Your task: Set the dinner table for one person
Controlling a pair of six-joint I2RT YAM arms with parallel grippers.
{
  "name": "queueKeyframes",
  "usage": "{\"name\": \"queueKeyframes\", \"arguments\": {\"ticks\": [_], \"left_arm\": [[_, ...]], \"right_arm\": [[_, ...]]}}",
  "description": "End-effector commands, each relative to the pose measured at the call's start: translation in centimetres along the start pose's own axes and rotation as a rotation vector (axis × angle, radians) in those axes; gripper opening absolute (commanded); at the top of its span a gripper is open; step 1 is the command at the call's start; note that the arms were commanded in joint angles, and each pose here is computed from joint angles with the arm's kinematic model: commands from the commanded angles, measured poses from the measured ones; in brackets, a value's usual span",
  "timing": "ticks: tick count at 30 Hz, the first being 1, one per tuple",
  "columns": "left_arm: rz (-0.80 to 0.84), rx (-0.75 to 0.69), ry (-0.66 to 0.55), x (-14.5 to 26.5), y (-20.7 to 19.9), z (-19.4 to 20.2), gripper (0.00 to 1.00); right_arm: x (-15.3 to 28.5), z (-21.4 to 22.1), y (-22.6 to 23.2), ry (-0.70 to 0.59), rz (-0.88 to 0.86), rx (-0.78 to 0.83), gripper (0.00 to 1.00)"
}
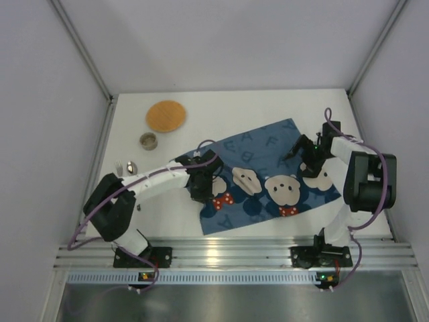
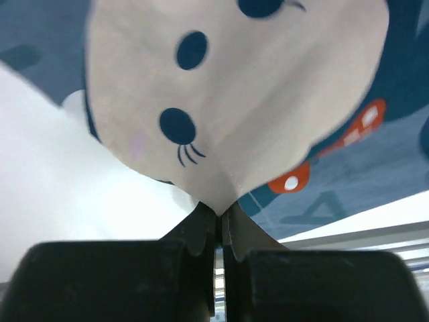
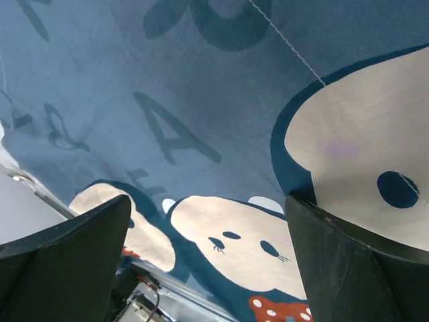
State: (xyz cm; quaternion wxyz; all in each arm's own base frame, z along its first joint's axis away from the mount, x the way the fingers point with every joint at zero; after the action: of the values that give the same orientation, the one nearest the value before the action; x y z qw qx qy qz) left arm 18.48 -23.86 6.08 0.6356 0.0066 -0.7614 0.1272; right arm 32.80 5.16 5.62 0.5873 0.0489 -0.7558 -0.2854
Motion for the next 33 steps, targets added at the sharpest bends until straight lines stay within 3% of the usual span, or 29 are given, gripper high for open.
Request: {"name": "queueKeyframes", "arguments": {"ticks": [1, 6, 13, 21, 22, 24, 25, 26, 33], "left_arm": [[-0.079, 0.015, -0.037, 2.2, 4.4, -1.5, 0.0], [-0.123, 0.065, -0.05, 3.3, 8.5, -4.1, 0.0], [-0.182, 0.074, -0.027, 3.2, 11.1, -5.7, 0.0], [-0.271, 0.081, 0.024, 3.1, 12.6, -5.3, 0.0], [-0.291, 0.086, 0.023, 3.4, 12.9, -5.2, 0.13], [-0.3, 0.104, -0.007, 4.5, 12.9, -5.6, 0.54], [-0.314, 0.112, -0.011, 5.3, 13.2, -5.5, 0.9], [-0.281, 0.129, -0.067, 6.7, 12.5, -6.5, 0.98], [-0.228, 0.133, -0.248, 11.9, 10.6, -10.7, 0.98]], "right_arm": [[-1.3, 1.0, -2.0, -0.011, 0.043, -0.013, 1.0], [-1.4, 5.1, -3.7, 0.035, 0.093, -0.056, 1.0], [-0.1, 11.7, -4.6, 0.096, 0.097, -0.114, 1.0], [0.3, 12.3, -4.1, 0.121, 0.058, -0.094, 1.0], [0.5, 12.0, -3.7, 0.114, 0.046, -0.088, 1.0], [1.0, 11.5, -3.2, 0.106, 0.034, -0.08, 1.0], [1.6, 10.6, -2.5, 0.082, 0.018, -0.065, 1.0], [2.0, 10.2, -2.1, 0.073, 0.012, -0.059, 1.0], [7.0, 6.7, 2.6, -0.039, -0.043, 0.057, 1.0]]}}
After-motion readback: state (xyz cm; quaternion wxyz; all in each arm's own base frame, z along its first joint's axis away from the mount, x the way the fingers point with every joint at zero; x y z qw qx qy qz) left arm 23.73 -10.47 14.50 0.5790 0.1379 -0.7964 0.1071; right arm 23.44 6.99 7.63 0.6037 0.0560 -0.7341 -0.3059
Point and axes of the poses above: each gripper's point midway between its finger pads, its own x axis back along the fingers, its own y axis along the line the jaws close on, z = x × y, the point moved 2 cm from there along x, back along the fingers, and after that the axes turned 14 degrees about x, right-handed, at the moved point
